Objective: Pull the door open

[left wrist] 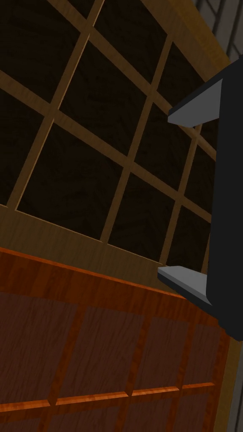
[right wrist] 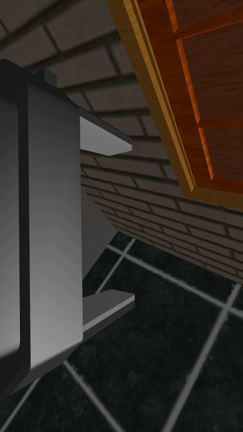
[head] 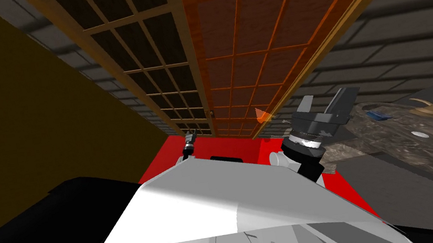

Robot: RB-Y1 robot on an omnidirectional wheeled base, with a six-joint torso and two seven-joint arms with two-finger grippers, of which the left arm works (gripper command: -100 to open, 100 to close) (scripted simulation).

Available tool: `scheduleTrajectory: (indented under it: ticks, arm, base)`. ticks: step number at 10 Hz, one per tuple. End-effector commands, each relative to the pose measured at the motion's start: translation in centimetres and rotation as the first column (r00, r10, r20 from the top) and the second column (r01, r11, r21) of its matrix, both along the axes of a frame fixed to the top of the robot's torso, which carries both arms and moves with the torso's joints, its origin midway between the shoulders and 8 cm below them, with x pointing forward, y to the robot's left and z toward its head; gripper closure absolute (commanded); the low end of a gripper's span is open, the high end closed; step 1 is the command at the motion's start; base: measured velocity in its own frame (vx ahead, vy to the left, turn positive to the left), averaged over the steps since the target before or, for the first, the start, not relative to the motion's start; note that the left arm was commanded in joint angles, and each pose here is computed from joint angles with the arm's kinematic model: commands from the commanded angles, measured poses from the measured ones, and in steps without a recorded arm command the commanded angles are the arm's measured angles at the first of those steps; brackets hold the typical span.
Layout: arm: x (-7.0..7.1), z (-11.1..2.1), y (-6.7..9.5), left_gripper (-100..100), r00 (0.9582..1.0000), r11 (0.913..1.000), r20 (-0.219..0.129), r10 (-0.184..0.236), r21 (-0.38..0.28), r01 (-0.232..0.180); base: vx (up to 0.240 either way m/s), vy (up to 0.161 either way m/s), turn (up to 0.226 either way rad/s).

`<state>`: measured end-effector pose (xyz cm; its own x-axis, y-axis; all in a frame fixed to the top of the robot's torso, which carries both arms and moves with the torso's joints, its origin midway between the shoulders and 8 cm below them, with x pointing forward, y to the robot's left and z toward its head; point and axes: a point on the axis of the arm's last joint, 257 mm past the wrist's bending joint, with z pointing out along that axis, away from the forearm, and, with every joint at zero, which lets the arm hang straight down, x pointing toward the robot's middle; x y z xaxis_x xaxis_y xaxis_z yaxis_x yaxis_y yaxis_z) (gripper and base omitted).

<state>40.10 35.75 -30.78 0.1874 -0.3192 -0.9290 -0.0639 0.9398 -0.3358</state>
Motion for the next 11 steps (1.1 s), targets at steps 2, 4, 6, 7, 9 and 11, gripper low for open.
scheduleTrajectory:
  ticks: [2, 4, 6, 7, 9, 11]
  arm:
    - [-0.2, -1.7, 0.2, -100, 0.9992, 0.998, -0.037, 0.013, 0.062, -0.011]
    - [-0.5, -2.9, 0.3, -100, 0.9978, 0.9945, -0.062, 0.022, 0.104, -0.015]
    - [-0.7, -4.1, 0.4, -100, 0.9958, 0.9896, -0.086, 0.03, 0.143, -0.018]
    - [-0.8, -4.6, 0.4, -100, 0.9947, 0.9869, -0.097, 0.034, 0.16, -0.018]
    - [-1.1, -5.6, 0.4, -100, 0.9923, 0.9809, -0.117, 0.041, 0.194, -0.017]
    - [-1.3, -6.4, 0.4, -100, 0.9898, 0.9747, -0.135, 0.047, 0.223, -0.015]
  base:
    - [0.103, -0.004, -0.078]
    - [0.102, 0.001, -0.073]
    - [0.103, -0.003, -0.067]
    - [0.101, 0.005, -0.07]
    - [0.099, 0.008, -0.058]
    - [0.103, 0.002, -0.063]
